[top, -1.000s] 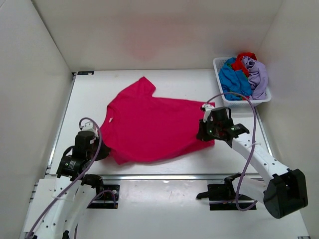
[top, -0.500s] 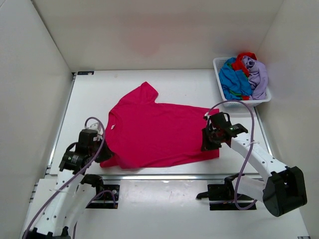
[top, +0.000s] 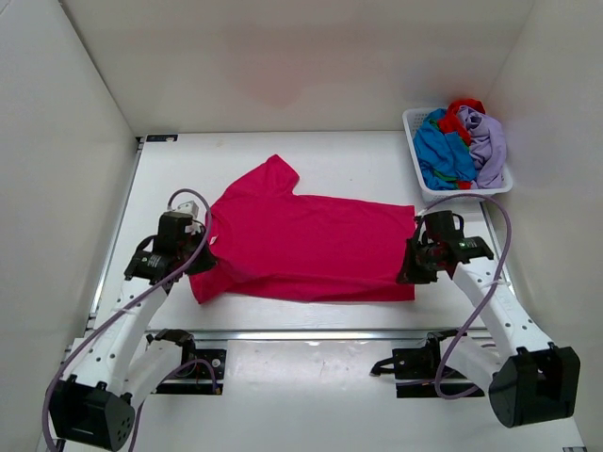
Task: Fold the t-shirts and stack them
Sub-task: Fold the flattened tshirt in 1/3 of the way
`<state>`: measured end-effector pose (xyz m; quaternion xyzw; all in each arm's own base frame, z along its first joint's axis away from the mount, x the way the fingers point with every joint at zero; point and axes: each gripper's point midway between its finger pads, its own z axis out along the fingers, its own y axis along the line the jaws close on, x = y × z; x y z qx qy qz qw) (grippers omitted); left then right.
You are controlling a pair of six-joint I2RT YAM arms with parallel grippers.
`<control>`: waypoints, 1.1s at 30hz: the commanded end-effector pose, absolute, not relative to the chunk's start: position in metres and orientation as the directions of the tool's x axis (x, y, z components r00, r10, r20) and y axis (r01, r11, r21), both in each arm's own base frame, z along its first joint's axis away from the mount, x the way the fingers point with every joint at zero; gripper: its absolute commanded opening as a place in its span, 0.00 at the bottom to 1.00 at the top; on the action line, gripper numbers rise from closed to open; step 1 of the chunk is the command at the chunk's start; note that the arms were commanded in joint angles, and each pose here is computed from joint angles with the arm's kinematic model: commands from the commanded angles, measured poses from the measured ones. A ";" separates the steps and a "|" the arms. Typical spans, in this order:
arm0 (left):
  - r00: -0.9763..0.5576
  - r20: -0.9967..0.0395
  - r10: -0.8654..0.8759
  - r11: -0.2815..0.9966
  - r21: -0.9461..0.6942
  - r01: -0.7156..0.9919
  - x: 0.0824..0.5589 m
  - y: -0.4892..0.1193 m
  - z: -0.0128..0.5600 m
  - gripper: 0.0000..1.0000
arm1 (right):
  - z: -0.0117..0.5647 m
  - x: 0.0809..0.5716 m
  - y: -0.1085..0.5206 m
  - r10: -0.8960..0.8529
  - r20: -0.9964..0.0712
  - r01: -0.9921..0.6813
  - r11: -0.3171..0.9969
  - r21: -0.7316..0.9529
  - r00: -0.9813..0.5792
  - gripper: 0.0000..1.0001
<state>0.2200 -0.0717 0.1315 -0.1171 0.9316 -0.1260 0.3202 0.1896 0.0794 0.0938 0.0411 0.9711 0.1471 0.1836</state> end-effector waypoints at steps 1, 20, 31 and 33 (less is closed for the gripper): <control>-0.707 -0.640 -0.302 0.943 -0.307 -0.126 0.242 -0.066 0.154 0.00 | 0.112 0.180 0.082 0.174 -0.341 0.052 0.939 0.339 -0.924 0.00; -0.676 -0.674 -0.299 0.944 -0.315 -0.104 0.278 -0.072 0.157 0.00 | 0.088 0.165 0.070 0.251 -0.300 0.151 0.935 0.320 -0.921 0.00; -0.697 -0.657 -0.286 0.948 -0.300 -0.106 0.299 -0.076 0.147 0.00 | 0.080 0.187 0.063 0.279 -0.298 0.171 0.924 0.341 -0.913 0.08; -0.706 -0.649 -0.284 0.949 -0.296 -0.110 0.301 -0.076 0.142 0.00 | 0.078 0.190 0.063 0.280 -0.294 0.173 0.924 0.342 -0.914 0.07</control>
